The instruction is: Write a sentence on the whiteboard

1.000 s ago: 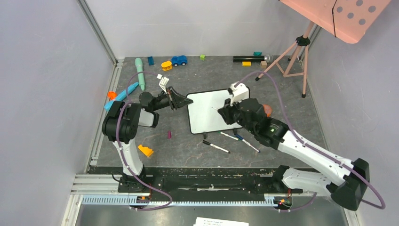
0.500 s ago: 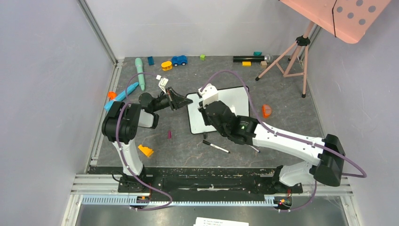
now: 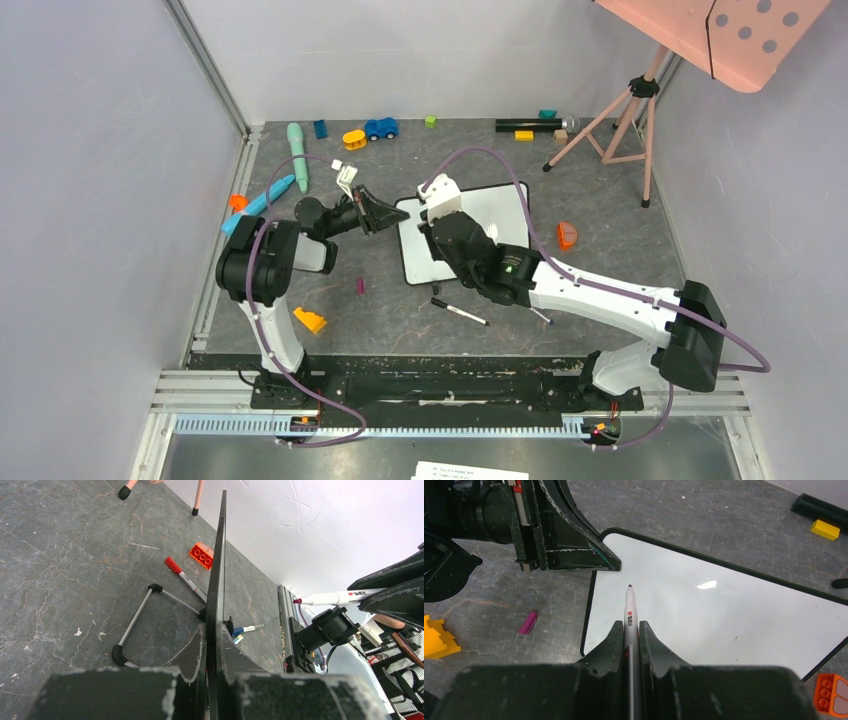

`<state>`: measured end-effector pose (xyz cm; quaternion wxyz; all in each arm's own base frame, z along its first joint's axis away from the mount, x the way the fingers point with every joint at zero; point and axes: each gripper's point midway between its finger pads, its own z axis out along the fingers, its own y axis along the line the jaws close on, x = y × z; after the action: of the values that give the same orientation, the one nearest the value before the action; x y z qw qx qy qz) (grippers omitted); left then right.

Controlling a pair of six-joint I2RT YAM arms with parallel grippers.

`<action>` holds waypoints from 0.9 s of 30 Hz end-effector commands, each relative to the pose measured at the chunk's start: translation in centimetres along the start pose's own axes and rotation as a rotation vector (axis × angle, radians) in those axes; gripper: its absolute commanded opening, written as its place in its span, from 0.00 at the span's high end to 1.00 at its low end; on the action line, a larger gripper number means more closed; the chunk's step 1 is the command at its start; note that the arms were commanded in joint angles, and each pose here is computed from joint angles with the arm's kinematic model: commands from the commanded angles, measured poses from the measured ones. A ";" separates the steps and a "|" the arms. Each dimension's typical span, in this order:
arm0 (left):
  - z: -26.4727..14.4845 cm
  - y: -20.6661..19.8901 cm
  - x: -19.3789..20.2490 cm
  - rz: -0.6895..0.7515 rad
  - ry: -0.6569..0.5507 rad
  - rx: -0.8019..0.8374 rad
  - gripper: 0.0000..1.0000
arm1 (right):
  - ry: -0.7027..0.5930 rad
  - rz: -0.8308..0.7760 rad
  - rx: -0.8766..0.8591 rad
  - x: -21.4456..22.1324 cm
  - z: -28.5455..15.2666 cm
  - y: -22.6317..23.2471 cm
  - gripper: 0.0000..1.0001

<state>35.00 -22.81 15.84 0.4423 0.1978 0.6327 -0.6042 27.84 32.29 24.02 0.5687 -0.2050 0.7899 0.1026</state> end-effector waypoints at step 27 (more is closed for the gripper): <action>-1.3 -1.9 -0.7 0.193 -0.011 0.040 0.87 | -0.067 -0.051 0.033 -3.2 2.2 0.4 1.00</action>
<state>34.07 -22.13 15.33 0.4523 0.2103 0.6334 -0.5916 29.34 33.37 23.90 0.5773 -0.2279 0.7807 0.0723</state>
